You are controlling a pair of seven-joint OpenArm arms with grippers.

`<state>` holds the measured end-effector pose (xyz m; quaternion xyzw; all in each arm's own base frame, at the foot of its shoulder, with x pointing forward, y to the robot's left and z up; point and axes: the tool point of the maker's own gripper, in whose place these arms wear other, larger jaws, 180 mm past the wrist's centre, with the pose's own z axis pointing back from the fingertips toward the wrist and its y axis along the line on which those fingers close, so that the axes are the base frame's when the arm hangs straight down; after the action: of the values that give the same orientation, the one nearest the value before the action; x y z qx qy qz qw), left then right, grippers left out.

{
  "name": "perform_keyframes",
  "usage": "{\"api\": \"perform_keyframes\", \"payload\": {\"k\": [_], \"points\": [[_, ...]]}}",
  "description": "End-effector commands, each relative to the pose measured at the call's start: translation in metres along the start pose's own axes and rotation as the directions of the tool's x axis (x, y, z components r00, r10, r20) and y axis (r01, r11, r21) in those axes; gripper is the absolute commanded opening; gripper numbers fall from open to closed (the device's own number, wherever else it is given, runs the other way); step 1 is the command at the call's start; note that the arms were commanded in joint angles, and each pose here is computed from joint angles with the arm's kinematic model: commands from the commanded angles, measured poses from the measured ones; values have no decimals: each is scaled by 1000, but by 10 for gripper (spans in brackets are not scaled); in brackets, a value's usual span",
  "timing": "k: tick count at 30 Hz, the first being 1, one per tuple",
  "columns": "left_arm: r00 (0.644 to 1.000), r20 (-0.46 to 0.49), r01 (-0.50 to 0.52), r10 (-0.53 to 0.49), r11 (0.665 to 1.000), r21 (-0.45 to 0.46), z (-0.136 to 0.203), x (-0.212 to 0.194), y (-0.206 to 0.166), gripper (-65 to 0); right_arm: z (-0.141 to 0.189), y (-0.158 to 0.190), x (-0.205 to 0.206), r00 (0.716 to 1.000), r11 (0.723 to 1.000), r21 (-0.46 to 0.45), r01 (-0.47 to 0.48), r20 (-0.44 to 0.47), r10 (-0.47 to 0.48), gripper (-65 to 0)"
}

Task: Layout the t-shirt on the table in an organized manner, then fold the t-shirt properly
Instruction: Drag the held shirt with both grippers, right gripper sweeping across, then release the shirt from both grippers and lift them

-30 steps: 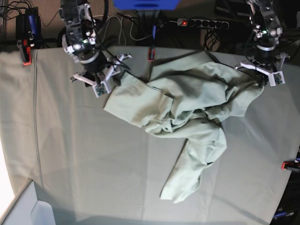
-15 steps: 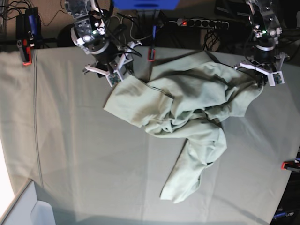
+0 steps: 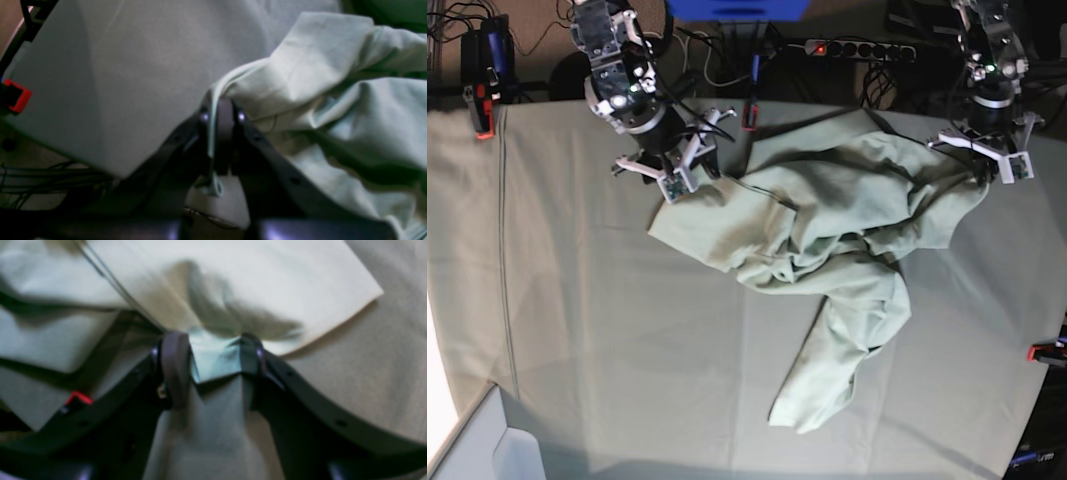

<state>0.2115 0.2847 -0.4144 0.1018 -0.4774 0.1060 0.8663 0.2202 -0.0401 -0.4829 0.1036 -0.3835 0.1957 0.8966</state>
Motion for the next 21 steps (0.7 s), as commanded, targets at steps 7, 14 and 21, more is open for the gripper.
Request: {"api": "perform_keyframes", "payload": {"k": [7, 14, 21], "points": [[999, 40, -1, 1, 1000, 4, 1, 11, 1, -649, 7, -30, 10, 999, 997, -64, -42, -16, 41, -650], [991, 97, -93, 95, 995, -22, 4, 30, -32, -649, 36, -94, 116, 965, 970, -228, -88, 221, 140, -650], [986, 135, -91, 102, 992, -82, 9, 46, -58, -649, 66, -166, 231, 879, 919, -392, -46, 422, 224, -650]]}}
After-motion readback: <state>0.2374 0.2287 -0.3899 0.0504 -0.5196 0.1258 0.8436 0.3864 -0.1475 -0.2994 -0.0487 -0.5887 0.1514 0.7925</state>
